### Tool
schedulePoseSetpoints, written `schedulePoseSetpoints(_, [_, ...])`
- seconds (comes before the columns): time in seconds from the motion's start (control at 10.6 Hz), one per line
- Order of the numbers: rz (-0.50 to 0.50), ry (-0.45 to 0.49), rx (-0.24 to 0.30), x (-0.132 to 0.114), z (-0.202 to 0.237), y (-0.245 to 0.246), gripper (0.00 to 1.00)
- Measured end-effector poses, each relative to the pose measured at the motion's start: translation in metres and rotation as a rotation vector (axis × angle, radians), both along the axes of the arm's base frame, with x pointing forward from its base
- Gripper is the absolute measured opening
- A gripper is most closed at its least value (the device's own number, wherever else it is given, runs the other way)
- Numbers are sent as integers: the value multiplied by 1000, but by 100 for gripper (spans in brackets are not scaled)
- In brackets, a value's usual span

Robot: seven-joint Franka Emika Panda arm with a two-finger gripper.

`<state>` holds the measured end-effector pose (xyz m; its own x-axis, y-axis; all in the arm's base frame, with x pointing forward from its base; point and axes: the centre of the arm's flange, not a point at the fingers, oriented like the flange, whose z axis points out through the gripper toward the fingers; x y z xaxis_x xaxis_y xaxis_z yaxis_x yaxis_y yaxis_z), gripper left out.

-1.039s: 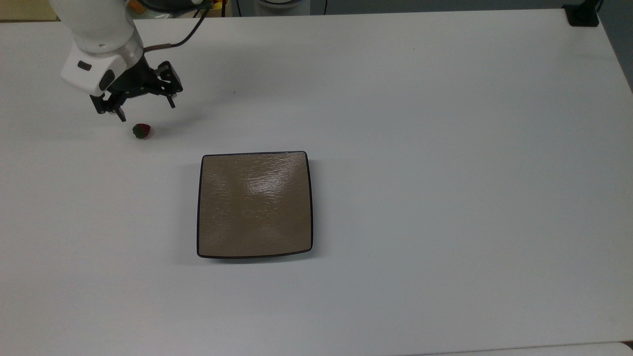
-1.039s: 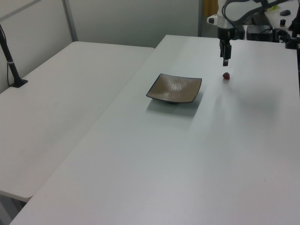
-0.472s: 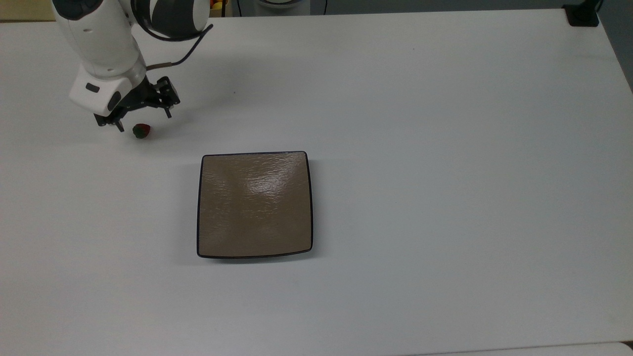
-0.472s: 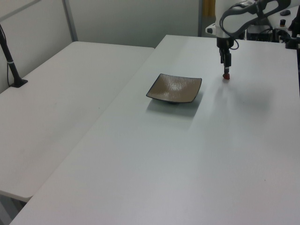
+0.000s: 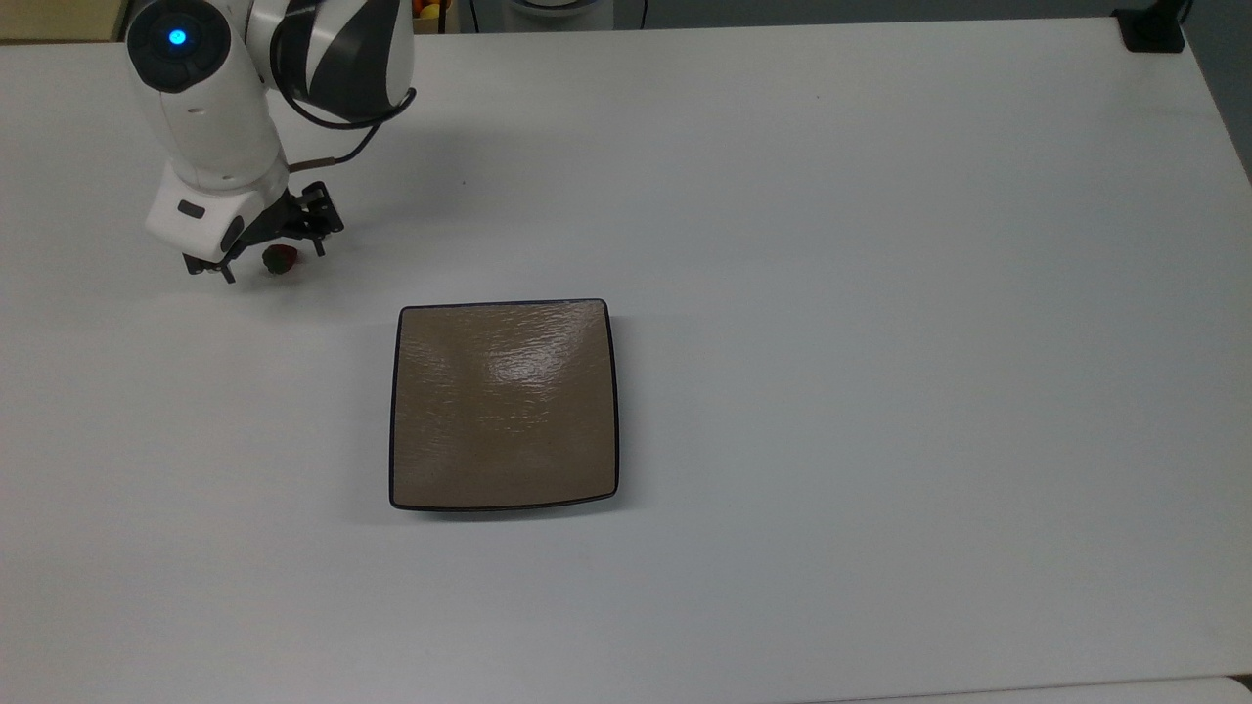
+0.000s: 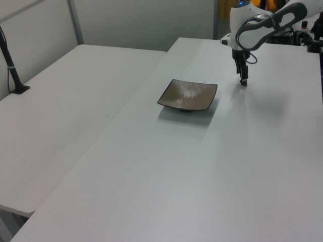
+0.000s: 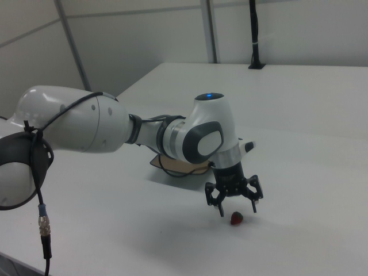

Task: Strawberries on a ceramic plate
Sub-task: 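Close the gripper on the red strawberry, then lift the strawberry and carry it over the brown plate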

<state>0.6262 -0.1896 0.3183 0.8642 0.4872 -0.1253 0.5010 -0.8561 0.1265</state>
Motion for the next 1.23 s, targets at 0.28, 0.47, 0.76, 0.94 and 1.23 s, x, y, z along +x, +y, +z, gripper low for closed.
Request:
schedulePoseSetpoints(0.28, [17, 15, -23, -1, -4, -2, 81])
schedulePoseSetpoints(0.47, [19, 18, -23, -2, -5, -2, 68])
schedulePoseSetpoints(0.76, [19, 25, -21, -4, -8, -1, 51])
schedulePoseSetpoints(0.94, [20, 26, -21, -4, -9, -1, 33])
schedulePoseSetpoints(1.23, [19, 25, -21, -4, -8, -2, 33])
